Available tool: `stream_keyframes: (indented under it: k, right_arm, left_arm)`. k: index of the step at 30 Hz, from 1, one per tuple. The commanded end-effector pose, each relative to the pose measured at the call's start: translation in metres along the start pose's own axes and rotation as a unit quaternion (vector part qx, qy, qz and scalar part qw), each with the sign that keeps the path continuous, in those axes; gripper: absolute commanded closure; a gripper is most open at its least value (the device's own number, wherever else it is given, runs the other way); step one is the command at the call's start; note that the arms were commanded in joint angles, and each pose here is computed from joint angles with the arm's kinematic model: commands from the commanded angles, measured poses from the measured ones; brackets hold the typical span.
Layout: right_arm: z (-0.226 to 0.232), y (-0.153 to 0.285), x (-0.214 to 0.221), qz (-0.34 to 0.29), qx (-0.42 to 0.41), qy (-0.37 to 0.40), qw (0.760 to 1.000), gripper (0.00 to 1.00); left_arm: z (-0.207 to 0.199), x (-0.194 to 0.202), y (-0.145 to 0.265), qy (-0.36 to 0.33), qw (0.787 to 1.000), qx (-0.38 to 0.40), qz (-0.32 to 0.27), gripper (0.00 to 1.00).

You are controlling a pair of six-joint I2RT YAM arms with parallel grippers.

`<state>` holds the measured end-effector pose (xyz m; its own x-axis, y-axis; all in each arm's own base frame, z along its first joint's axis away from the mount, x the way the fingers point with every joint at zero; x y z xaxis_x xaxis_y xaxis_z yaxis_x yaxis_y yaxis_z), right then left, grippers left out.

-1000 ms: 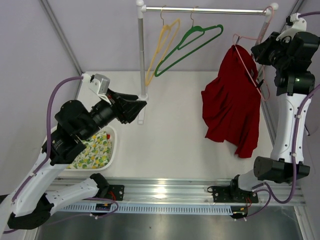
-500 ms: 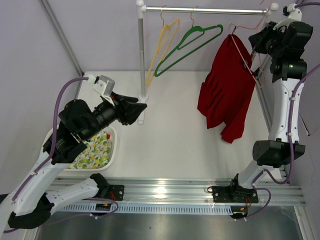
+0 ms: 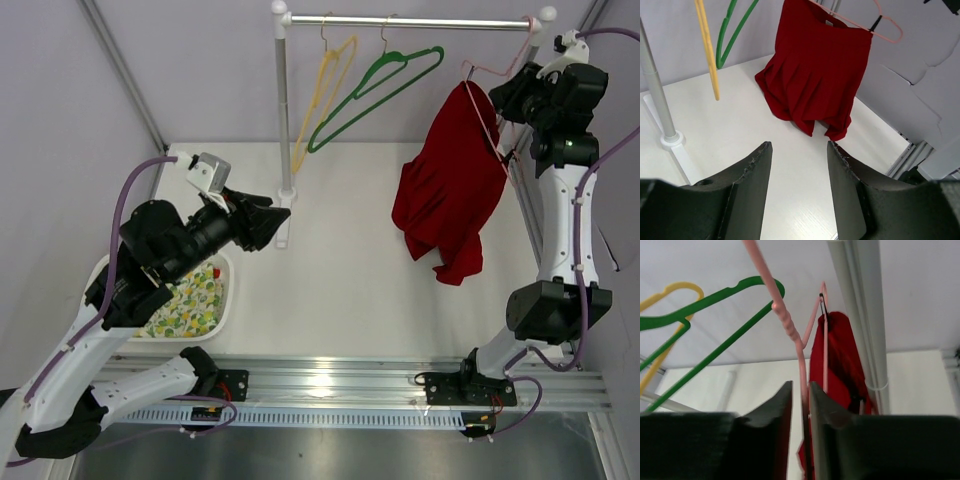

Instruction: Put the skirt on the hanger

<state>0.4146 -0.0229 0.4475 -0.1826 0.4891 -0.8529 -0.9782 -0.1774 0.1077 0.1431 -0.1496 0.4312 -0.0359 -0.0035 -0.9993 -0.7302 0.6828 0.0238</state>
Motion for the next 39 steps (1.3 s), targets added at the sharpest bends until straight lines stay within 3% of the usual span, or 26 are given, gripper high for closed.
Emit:
stream_keyframes:
  k: [1,2,3,8,9,16,20,21,25,31,39]
  right_arm:
    - [0.015,0.024,-0.019,-0.050,-0.002,0.009,0.999,0.65]
    - [0.015,0.026,-0.020,-0.053,0.004,0.009,0.999,0.58]
    - [0.017,0.032,-0.022,-0.056,0.010,0.007,0.998,0.43]
    - [0.023,0.063,-0.034,-0.090,0.051,0.000,0.995,0.15]
    - [0.030,0.077,-0.037,-0.099,0.052,0.000,0.994,0.01]
    - [0.059,0.146,-0.019,-0.093,0.020,-0.052,0.994,0.01]
    - [0.077,0.153,0.036,-0.013,-0.028,-0.080,0.996,0.01]
    - [0.073,0.146,0.059,0.009,-0.005,-0.080,0.997,0.01]
    - [0.117,0.154,0.144,0.096,-0.041,-0.042,0.994,0.01]
    - [0.104,0.164,0.227,0.172,-0.046,-0.047,0.983,0.01]
    - [0.082,0.173,0.235,0.180,-0.002,-0.024,0.983,0.01]
  left_arm:
    - [0.004,-0.004,0.005,-0.013,1.000,-0.018,-0.004,0.47]
    - [0.005,-0.004,0.004,-0.014,1.000,-0.018,-0.003,0.47]
    - [0.005,-0.003,0.004,-0.014,1.000,-0.019,-0.001,0.47]
    - [0.006,-0.002,0.002,-0.017,1.000,-0.026,0.002,0.47]
    - [0.007,-0.001,0.001,-0.017,0.999,-0.028,0.004,0.47]
    - [0.009,0.004,-0.003,-0.013,0.999,-0.042,0.012,0.46]
    - [0.012,0.010,-0.004,-0.010,0.998,-0.057,0.027,0.46]
    - [0.013,0.013,-0.004,-0.008,0.997,-0.065,0.031,0.46]
    - [0.016,0.021,0.002,0.002,0.996,-0.083,0.041,0.46]
    - [0.021,0.041,0.012,0.015,0.991,-0.115,0.070,0.46]
    - [0.021,0.070,0.011,0.049,0.985,-0.135,0.098,0.47]
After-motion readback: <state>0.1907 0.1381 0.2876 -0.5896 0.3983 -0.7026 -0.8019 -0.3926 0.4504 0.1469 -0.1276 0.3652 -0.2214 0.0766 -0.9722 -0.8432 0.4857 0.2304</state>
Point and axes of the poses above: each gripper's point midway between its finger pads, its own y axis back along the fingers, its own z axis along the line the jaws close on, x = y × z, the point moved 8 cm from there along y, back along the fingers, and after that the axes turned 13 degrees about -y, right-handed, at the moved point
